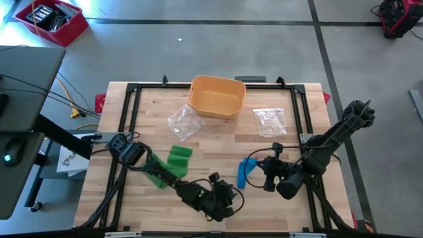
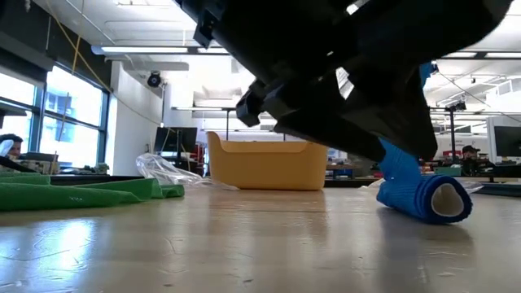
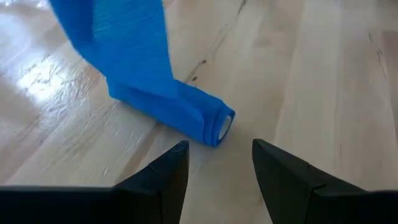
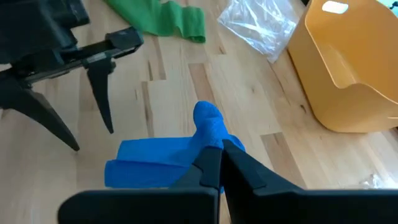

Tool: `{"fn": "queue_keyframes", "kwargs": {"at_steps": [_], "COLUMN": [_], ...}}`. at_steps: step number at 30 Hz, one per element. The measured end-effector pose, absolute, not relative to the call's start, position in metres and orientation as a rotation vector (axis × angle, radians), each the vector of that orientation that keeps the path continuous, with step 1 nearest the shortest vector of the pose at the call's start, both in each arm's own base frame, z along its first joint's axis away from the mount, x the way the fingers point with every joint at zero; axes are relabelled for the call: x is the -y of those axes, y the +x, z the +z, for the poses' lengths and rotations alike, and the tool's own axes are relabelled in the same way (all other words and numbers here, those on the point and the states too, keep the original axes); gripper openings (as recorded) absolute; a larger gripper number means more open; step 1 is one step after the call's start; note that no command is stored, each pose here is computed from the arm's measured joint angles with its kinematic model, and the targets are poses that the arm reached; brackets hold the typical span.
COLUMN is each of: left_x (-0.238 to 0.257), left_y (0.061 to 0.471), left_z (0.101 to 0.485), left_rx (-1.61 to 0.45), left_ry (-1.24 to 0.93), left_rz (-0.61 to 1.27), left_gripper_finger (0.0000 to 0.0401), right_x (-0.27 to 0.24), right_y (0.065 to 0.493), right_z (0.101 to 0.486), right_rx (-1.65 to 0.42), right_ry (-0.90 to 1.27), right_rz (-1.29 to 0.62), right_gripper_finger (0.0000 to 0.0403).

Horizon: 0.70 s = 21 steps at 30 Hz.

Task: Roll bandage
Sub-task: Roll the blue bandage

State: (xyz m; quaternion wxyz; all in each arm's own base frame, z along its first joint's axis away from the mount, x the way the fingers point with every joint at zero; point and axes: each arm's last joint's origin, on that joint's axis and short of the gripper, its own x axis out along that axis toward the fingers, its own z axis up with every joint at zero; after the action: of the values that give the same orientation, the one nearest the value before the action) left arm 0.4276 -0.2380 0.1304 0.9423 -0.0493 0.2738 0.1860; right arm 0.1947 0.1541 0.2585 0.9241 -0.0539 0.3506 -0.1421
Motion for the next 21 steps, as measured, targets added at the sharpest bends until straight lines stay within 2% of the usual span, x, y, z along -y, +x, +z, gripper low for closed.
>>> {"fn": "queue_keyframes", "kwargs": {"at_steps": [8, 15, 21], "left_x": [0.238, 0.265, 0.247], "left_y": [0.429, 0.428, 0.44], "left_z": [0.128, 0.142, 0.145], "left_rx": [-0.519, -0.431, -0.407], "left_ry": [-0.208, -0.043, 0.02], "left_rz": [0.42, 0.228, 0.271], "left_gripper_finger": [0.0169, 0.014, 0.0115], "right_x": [-0.153, -0.138, -0.13], "right_y": [0.195, 0.206, 0.216], "right_z": [0.259, 0.261, 0.262], "right_rx": [-0.699, -0.716, -0.717], "right_ry": [-0.159, -0.16, -0.138], "right_rz": [-0.311, -0.355, -0.348], "right_gripper_finger": [0.0, 0.0, 0.0]}}
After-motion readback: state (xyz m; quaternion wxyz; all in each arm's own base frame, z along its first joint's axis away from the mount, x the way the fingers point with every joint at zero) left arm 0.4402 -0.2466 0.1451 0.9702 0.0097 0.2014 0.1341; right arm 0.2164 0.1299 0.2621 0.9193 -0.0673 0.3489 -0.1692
